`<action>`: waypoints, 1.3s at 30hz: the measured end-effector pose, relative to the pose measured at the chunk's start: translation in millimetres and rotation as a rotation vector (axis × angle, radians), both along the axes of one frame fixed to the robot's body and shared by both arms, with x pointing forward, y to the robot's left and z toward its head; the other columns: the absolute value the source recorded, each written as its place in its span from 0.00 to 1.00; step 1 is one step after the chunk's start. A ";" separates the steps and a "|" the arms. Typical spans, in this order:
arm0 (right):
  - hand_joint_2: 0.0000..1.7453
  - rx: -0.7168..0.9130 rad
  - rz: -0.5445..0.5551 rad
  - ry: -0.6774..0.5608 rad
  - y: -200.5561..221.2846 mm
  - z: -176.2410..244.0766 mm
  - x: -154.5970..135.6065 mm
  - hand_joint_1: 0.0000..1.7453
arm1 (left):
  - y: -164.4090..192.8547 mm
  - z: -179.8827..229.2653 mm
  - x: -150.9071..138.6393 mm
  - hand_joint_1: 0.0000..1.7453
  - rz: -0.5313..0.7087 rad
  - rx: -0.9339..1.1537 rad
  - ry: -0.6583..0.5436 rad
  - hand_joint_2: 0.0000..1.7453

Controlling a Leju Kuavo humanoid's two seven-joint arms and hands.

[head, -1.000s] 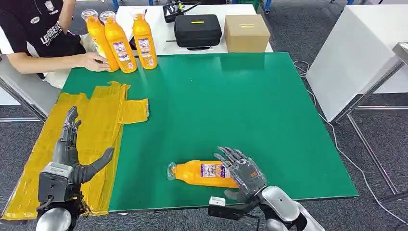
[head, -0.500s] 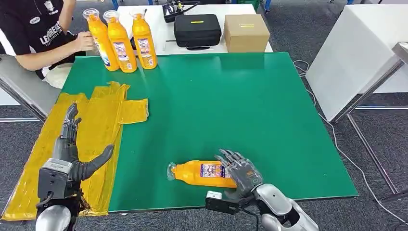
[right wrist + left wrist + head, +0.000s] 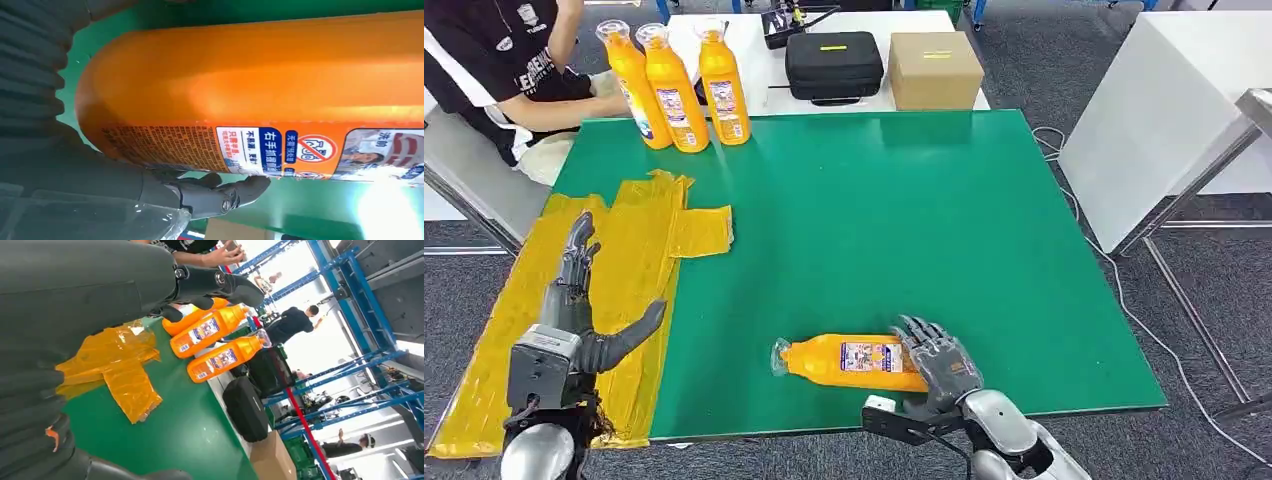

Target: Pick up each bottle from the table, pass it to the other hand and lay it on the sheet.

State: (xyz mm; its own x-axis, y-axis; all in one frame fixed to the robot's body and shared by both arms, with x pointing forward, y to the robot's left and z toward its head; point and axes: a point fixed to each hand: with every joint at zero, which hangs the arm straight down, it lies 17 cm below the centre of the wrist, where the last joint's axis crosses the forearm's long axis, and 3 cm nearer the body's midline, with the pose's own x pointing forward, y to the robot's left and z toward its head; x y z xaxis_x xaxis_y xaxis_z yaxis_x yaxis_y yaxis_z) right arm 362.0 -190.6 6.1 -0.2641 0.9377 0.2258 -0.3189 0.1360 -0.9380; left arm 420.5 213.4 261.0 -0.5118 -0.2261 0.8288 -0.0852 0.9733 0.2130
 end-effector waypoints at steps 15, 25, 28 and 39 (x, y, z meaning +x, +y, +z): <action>1.00 -0.007 -0.068 -0.026 -5.0 -9.3 14.6 1.00 | -3.2 -3.3 -3.4 0.00 -0.005 0.005 -0.001 1.00; 1.00 0.058 -0.095 -0.097 0.9 0.7 18.5 1.00 | -0.6 -10.0 -10.0 0.00 0.013 0.016 0.002 1.00; 1.00 0.103 -0.106 -0.123 3.3 7.4 20.1 1.00 | -1.7 -12.0 -12.0 0.00 0.012 0.021 0.003 1.00; 1.00 0.412 -0.172 -0.295 10.5 66.2 39.9 1.00 | -20.0 -2.2 -14.4 0.00 -0.035 0.017 -0.021 1.00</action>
